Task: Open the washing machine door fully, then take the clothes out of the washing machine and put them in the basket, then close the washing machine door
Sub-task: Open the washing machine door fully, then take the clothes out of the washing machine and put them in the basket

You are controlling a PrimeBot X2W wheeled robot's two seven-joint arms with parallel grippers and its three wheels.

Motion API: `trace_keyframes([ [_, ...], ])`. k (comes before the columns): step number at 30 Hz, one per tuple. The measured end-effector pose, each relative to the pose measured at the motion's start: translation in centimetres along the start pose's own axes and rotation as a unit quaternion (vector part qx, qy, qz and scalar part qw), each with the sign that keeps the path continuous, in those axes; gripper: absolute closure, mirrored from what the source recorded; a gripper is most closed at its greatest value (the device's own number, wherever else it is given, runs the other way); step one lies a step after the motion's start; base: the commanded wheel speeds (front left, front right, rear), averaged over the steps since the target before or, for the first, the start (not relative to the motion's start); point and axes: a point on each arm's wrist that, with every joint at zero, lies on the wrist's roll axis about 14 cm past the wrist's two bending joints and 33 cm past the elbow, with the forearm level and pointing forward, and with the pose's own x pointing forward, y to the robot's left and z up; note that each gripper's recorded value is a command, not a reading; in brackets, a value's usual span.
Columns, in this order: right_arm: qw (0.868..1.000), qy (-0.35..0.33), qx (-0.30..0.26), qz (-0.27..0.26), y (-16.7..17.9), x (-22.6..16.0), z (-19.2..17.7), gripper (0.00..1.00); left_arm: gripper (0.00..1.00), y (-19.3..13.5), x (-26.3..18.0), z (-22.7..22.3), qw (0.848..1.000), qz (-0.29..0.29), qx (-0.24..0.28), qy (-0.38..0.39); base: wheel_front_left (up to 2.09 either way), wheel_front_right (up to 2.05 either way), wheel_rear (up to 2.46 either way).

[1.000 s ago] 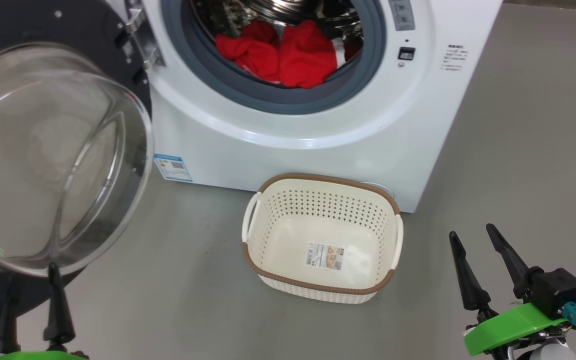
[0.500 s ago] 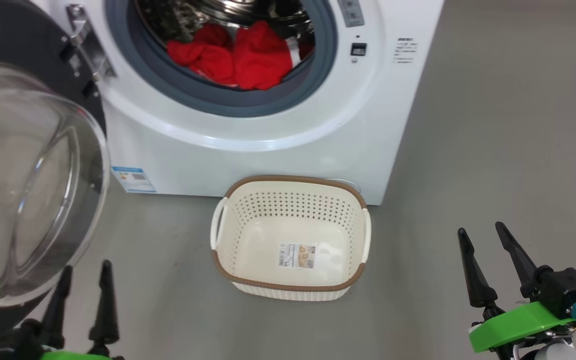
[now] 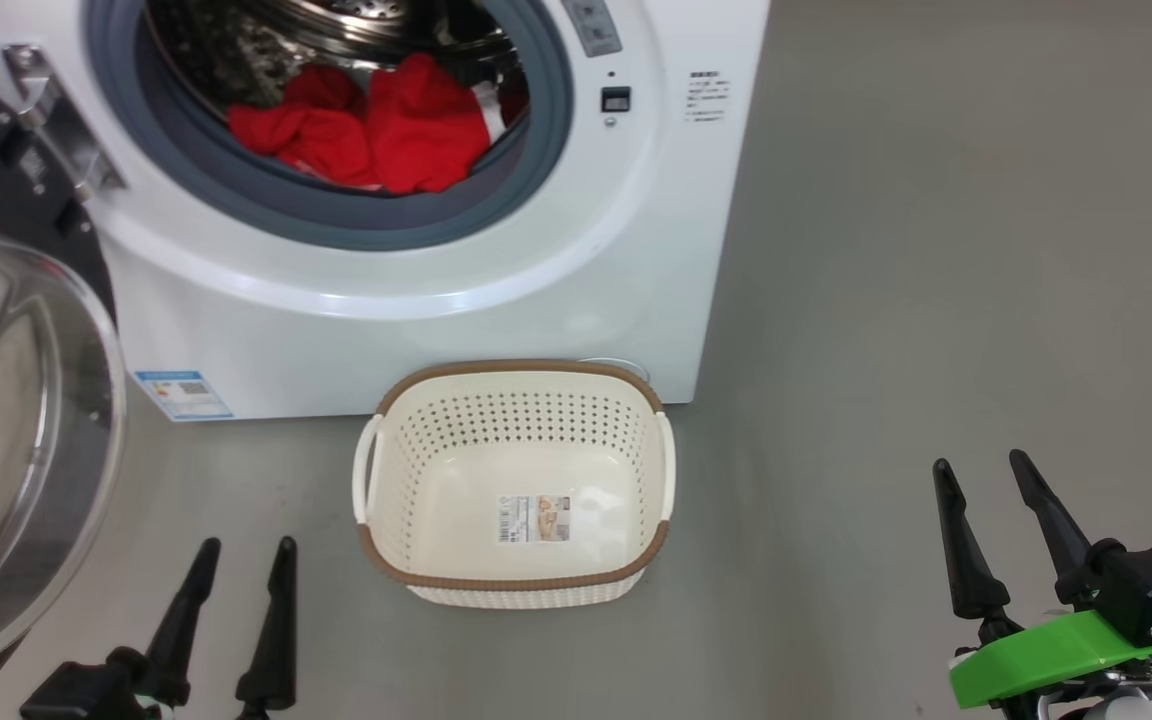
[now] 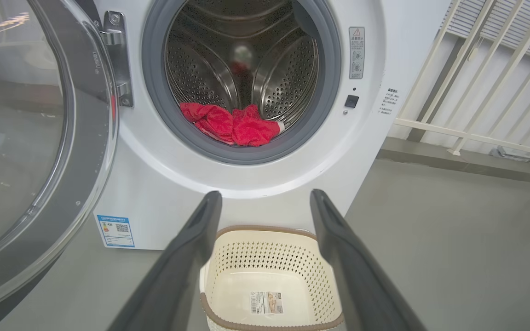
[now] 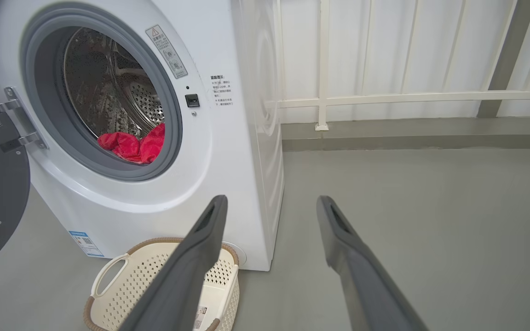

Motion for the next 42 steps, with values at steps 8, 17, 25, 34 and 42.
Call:
trace_keyframes([
  [8,0.999,0.000,-0.003,-0.035,-2.3,-1.5,0.1,0.00,0.00,-2.5,1.0,-0.5,0.999,-0.040,-0.004,0.006,0.00,0.00,0.00],
  [17,0.999,0.001,-0.002,-0.049,-3.1,-1.8,0.0,0.00,0.00,-3.0,1.3,-0.7,0.999,-0.048,-0.004,0.009,0.00,0.00,0.00],
  [25,0.999,0.002,-0.001,-0.049,-3.1,-1.6,-0.1,0.00,0.00,-2.6,1.3,-0.5,0.999,-0.045,-0.003,0.008,0.00,0.00,0.00],
  [34,0.999,0.004,0.000,-0.049,-3.0,-1.5,-0.2,0.00,0.00,-2.0,1.4,-0.3,0.999,-0.039,-0.010,0.006,0.00,-0.01,0.01],
  [42,0.999,0.010,0.001,-0.048,-2.9,-1.3,-0.7,0.00,0.00,-2.0,1.7,-0.4,0.999,-0.040,-0.008,0.006,0.64,-0.71,0.07],
])
